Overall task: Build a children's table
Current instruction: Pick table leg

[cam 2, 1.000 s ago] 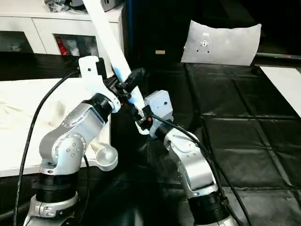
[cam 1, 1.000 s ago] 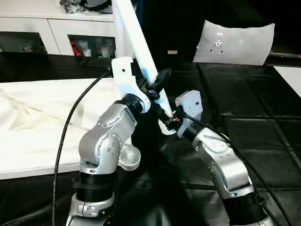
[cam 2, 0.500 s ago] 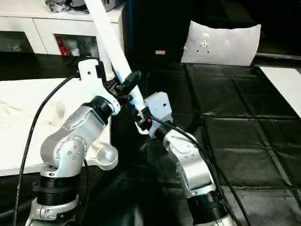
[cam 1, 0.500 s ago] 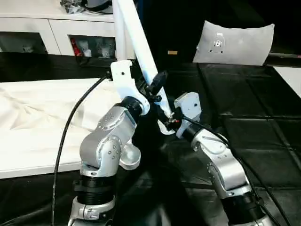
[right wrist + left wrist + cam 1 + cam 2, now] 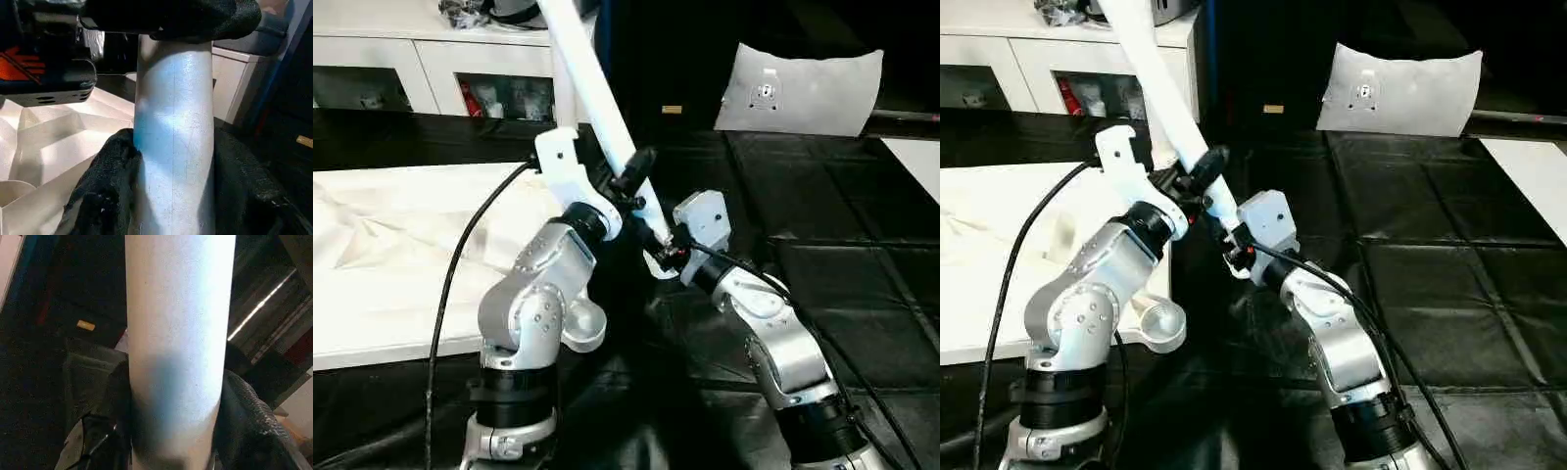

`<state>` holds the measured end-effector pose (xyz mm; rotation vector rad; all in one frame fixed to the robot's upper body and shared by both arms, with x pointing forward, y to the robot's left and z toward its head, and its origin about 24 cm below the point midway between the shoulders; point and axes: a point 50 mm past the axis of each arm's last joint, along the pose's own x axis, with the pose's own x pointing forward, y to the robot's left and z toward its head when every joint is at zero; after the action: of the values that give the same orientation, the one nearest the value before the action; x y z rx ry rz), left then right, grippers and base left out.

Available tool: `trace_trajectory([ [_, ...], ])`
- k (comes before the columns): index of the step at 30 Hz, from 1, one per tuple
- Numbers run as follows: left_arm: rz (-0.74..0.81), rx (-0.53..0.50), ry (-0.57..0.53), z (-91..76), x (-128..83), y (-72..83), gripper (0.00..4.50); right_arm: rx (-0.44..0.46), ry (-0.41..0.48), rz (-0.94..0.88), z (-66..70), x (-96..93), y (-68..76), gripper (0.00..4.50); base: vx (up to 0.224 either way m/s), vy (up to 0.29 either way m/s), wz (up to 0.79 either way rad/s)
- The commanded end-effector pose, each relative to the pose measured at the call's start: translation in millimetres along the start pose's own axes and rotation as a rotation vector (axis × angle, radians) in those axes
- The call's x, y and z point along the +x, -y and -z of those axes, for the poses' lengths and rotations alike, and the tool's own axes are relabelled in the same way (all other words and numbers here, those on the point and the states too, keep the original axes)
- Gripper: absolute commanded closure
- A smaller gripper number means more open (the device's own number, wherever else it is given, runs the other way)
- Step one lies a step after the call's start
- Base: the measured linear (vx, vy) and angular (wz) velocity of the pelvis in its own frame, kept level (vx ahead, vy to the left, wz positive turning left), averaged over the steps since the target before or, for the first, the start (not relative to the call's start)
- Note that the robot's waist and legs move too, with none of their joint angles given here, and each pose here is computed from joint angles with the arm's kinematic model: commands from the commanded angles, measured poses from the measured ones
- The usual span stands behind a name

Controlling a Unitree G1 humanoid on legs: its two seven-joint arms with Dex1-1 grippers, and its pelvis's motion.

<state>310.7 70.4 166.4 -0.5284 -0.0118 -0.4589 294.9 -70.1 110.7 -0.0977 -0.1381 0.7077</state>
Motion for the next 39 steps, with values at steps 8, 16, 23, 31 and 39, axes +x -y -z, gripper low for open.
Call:
trace_trajectory([
  [8,-0.039,0.006,0.023,-13.7,5,-11.0,2.63,0.084,0.086,-0.172,-13.3,-2.1,-11.9,1.34,0.0,0.0,0.0],
  [16,0.108,0.036,-0.052,-31.7,4,-19.6,2.64,0.314,0.124,-0.069,-30.7,-25.5,36.6,0.62,0.0,0.0,0.0],
  [23,0.252,-0.042,-0.069,-44.6,0,-15.2,2.64,0.493,0.037,-0.09,-34.5,-36.8,61.8,0.12,0.0,0.0,0.0],
  [31,0.473,-0.103,-0.068,-68.4,-5,-4.5,2.64,0.621,0.124,-0.324,-61.0,-50.6,65.9,0.03,0.0,0.0,0.0],
  [39,0.63,-0.073,-0.108,-76.7,-9,2.8,2.64,0.589,0.092,-0.509,-69.5,-58.2,53.9,0.03,0.0,0.0,0.0],
])
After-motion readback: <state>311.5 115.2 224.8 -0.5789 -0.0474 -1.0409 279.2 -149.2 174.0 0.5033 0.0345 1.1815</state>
